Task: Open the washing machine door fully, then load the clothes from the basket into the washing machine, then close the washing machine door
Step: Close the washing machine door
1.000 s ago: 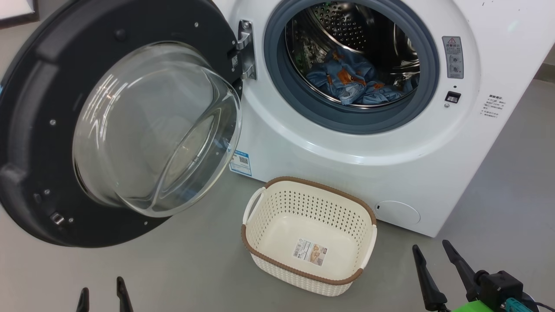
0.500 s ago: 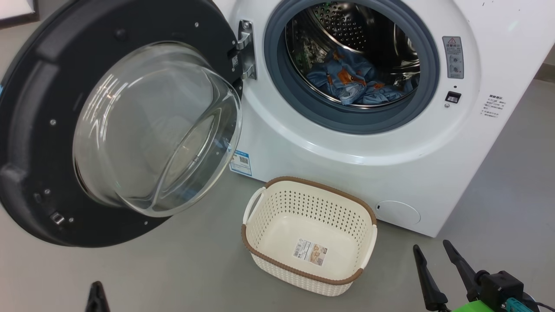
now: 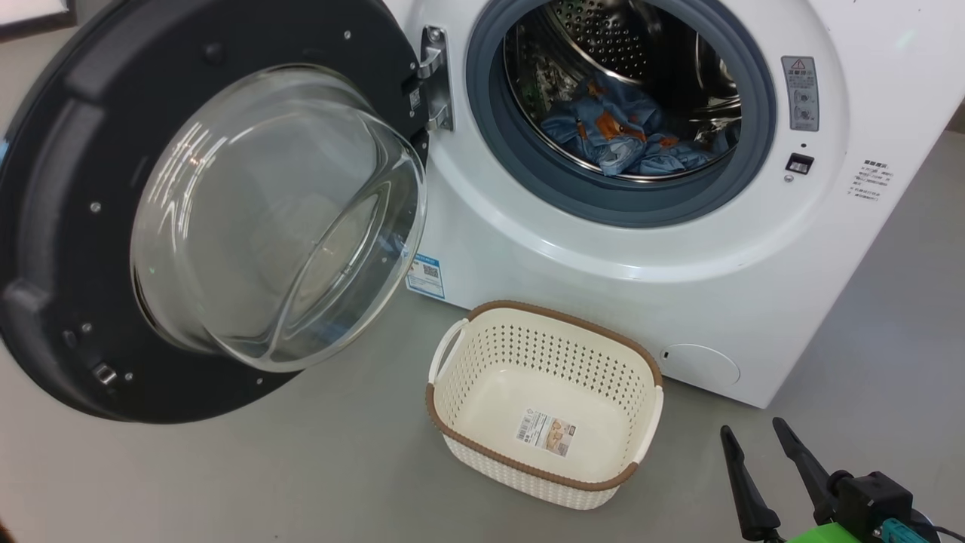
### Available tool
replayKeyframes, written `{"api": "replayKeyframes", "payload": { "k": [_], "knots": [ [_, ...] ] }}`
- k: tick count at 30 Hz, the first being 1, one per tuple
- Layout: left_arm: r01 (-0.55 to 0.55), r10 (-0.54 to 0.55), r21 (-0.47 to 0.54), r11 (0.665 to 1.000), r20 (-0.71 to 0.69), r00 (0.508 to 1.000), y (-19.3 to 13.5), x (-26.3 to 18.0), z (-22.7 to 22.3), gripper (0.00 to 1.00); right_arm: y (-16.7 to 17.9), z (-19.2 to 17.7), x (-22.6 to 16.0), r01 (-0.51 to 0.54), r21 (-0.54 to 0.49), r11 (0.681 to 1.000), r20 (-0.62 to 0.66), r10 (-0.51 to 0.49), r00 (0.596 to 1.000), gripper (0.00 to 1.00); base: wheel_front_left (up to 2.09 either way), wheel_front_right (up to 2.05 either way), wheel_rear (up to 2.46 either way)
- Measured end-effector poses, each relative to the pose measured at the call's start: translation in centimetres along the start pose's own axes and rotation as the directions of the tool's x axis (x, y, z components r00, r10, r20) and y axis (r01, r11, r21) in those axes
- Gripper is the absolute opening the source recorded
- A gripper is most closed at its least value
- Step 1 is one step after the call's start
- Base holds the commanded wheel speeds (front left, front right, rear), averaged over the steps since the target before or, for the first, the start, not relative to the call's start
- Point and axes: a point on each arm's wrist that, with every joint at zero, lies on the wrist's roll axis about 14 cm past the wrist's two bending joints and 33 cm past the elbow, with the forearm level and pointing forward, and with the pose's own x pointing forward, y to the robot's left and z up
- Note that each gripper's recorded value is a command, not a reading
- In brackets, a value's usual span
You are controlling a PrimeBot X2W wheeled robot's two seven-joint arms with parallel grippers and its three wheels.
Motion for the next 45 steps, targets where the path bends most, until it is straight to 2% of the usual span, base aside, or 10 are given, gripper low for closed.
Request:
{"api": "replayKeyframes", "payload": {
  "k": [2,5,8,11,16,20,26,31,45],
  "knots": [
    [-0.004,0.009,-0.143,0.99,0.031,0.999,-0.2,1.4,1.6,0.0,0.1,-0.2,0.1,-0.003,0.002,1.0,-0.005,0.003,1.0,1.0,0.0,0.0,0.0],
    [0.018,0.008,-0.278,0.96,0.093,0.996,-0.2,3.6,4.9,0.0,0.1,-0.4,0.2,-0.005,0.005,1.0,-0.01,0.005,1.0,1.0,0.0,0.0,0.0],
    [0.02,0.027,-0.324,0.946,0.139,0.99,0.5,5.2,7.8,0.0,0.0,-0.6,0.3,-0.005,0.008,1.0,-0.013,0.005,1.0,1.0,0.0,0.0,0.0],
    [0.011,0.047,-0.392,0.92,0.137,0.989,0.7,6.7,8.8,0.0,-0.2,-1.0,0.2,0.001,0.012,1.0,-0.025,0.0,1.0,1.0,0.0,0.0,0.0],
    [0.008,0.031,-0.542,0.841,0.063,0.998,-0.6,9.2,8.1,0.0,-1.1,-2.2,0.0,0.014,0.015,1.0,-0.057,-0.013,0.998,1.0,0.0,0.0,0.0],
    [0.022,0.017,-0.618,0.786,0.057,0.998,-1.8,11.3,8.6,0.0,-1.8,-3.2,0.0,0.019,0.015,1.0,-0.082,-0.018,0.997,1.0,0.0,0.0,0.0],
    [0.023,-0.027,-0.667,0.745,0.005,1.0,-3.7,13.4,7.1,0.0,-2.6,-4.4,0.4,0.017,0.01,1.0,-0.108,-0.016,0.994,1.0,0.0,0.0,0.0],
    [-0.024,-0.015,-0.708,0.706,-0.049,0.999,-3.2,14.4,5.1,0.0,-4.3,-4.9,0.0,0.045,-0.006,0.999,-0.122,-0.045,0.992,1.0,0.0,0.0,0.0],
    [-0.131,0.018,-0.712,0.69,-0.164,0.986,-1.6,14.6,1.6,0.0,-6.7,-4.5,-1.4,0.081,-0.059,0.995,-0.124,-0.087,0.988,1.0,0.0,0.0,0.0]
  ]
}}
